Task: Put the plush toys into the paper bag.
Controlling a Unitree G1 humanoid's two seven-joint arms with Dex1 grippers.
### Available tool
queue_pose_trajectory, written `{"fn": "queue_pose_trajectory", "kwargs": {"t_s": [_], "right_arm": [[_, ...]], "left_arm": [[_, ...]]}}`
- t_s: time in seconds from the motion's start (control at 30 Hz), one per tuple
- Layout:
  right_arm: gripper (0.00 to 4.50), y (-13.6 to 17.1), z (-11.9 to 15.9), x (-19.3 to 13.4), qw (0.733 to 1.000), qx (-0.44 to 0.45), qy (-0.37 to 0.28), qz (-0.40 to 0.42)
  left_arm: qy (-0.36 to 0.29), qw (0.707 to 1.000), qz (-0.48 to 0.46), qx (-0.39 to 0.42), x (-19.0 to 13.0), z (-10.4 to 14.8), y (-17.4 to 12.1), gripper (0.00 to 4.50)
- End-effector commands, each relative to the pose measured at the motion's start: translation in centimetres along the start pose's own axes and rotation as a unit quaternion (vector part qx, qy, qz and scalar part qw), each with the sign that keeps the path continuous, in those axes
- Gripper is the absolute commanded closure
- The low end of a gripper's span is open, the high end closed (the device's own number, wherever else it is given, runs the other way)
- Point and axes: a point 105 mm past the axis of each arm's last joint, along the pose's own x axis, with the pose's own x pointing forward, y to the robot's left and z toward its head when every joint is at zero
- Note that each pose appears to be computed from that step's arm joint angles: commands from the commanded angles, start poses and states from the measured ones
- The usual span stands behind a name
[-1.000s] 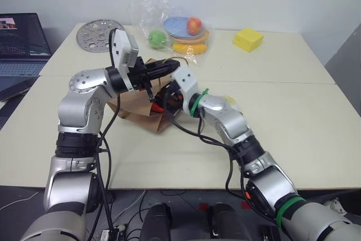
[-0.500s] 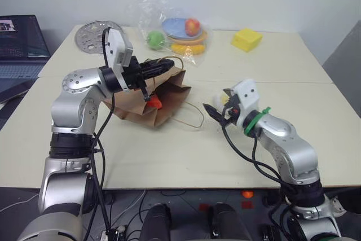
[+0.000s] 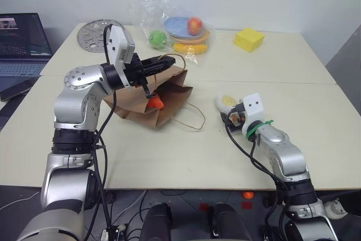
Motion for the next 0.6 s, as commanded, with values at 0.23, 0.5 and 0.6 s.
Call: {"fn": "queue_pose_trajectory", "kwargs": {"t_s": [0.23, 0.5, 0.6], "right_arm": [[3.07, -0.4, 1.6, -0.6, 0.999, -0.02, -0.031, 0.019], [4.48, 2.6, 7.1, -0.9, 0.984, -0.027, -0.113, 0.134], [4.48, 4.9, 8.9, -0.9, 0.972, -0.032, -0.126, 0.194]], "left_arm": [[-0.009, 1.0, 0.012, 0.021, -0.5, 1.1, 0.1, 4.5], [-0.019, 1.0, 0.02, 0.007, -0.7, 1.4, 0.5, 4.5], [-0.022, 1.0, 0.018, 0.01, -0.4, 1.7, 0.7, 4.5]]}}
